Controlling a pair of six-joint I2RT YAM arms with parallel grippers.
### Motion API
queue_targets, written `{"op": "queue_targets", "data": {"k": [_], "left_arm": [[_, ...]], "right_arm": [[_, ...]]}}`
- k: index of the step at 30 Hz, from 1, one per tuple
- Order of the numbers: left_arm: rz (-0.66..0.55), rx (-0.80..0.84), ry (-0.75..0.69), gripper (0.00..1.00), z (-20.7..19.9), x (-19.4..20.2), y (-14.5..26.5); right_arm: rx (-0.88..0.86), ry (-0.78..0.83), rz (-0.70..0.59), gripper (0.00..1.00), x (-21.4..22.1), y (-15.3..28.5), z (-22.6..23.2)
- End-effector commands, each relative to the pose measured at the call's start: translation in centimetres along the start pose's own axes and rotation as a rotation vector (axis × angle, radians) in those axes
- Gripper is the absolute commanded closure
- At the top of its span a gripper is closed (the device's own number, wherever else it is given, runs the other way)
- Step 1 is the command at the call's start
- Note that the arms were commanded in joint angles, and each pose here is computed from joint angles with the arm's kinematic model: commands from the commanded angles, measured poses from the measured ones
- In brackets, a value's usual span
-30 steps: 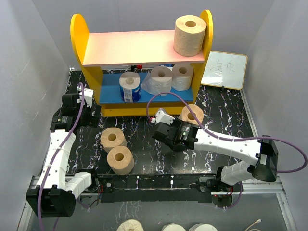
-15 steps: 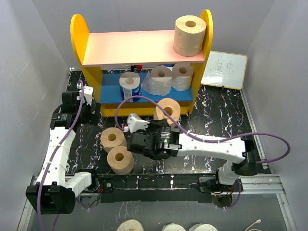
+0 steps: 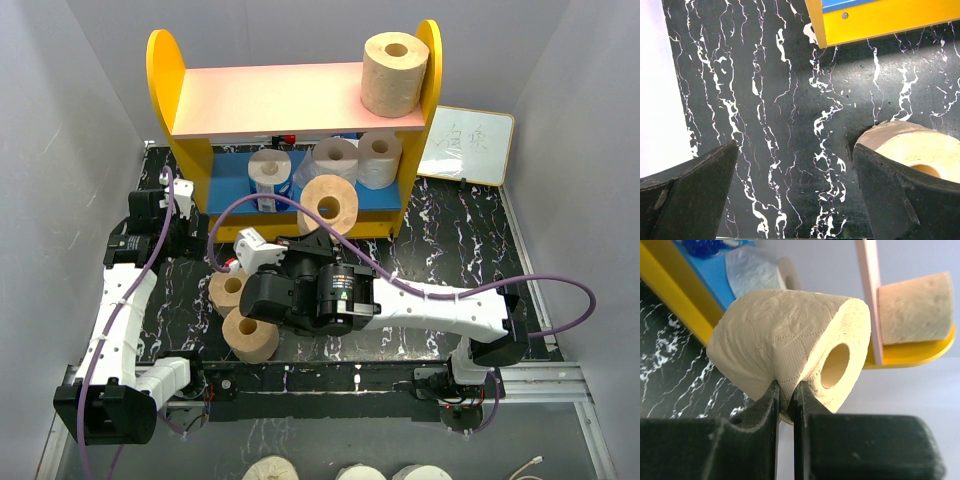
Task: Place and organize the paper towels onto the shelf
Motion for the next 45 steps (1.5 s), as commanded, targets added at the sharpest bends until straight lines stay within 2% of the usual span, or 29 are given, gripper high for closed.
{"op": "queue_targets", "data": {"k": [1, 10, 23, 29, 37, 45], "left_arm": [[-0.026, -0.010, 0.015, 0.01, 0.3, -0.7, 0.9], [-0.027, 0.005, 0.015, 0.01, -0.1, -0.2, 0.9], [-0.047, 0.025, 0.021, 0.01, -0.4, -0.7, 1.2], [-0.050, 0.027, 0.021, 0.01, -0.4, -0.8, 1.1], [-0.056, 0.026, 0.020, 0.01, -0.3, -1.0, 1.0], [-0.060, 0.031, 0.019, 0.01, -0.4, -1.1, 1.1]], "right_arm": [[0.163, -0.091, -0.039, 1.00, -1.9, 1.5, -5.6], [0.235, -0.233, -0.133, 1.00, -3.3, 2.1, -11.5], [0.334, -0.290, -0.172, 1.00, -5.8, -2.5, -17.7], [0.355, -0.279, -0.179, 1.00, -6.1, -5.2, -19.2], [0.392, -0.233, -0.124, 1.00, -5.3, -10.9, -18.7], [0.429, -0.256, -0.117, 1.00, -4.5, -13.1, -19.7]]}}
Point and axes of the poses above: each gripper's point midway between its finger pads, its own y axis back along the fingers, its own z axis along the line the jaws close on, x = y × z, the point moved 1 cm from there along y, back along the fingers, and after that the axes turned 2 degrees about -y, right-handed, at the moved point
